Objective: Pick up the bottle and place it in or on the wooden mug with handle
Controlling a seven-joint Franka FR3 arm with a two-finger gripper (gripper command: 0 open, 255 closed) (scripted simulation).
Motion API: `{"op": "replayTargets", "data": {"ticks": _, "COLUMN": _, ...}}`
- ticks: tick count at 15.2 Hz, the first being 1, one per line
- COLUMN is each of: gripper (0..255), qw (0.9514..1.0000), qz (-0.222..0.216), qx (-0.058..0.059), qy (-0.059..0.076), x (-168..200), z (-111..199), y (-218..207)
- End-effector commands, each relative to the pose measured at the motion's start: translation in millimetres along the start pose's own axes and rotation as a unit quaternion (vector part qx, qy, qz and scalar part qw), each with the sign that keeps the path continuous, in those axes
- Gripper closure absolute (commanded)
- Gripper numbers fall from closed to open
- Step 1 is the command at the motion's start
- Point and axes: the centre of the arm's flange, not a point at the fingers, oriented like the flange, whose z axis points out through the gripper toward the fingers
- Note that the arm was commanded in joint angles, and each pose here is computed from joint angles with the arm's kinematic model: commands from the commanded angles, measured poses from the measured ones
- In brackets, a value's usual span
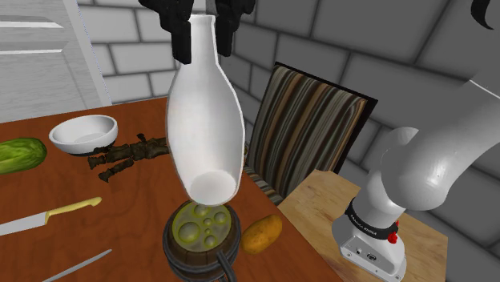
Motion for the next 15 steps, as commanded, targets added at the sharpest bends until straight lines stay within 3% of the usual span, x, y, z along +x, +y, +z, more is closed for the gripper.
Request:
{"op": "replayTargets", "data": {"ticks": 1, "gripper": 255, "qw": 1.0000, "qz": 0.000, "qx": 0.000, "qy": 0.000, "x": -2.2, "z": 10.9, "y": 0.9}}
{"op": "replayTargets", "data": {"ticks": 15, "gripper": 255, "qw": 1.0000, "qz": 0.000, "qx": 0.000, "qy": 0.000, "x": -10.6, "z": 84.4, "y": 0.1}}
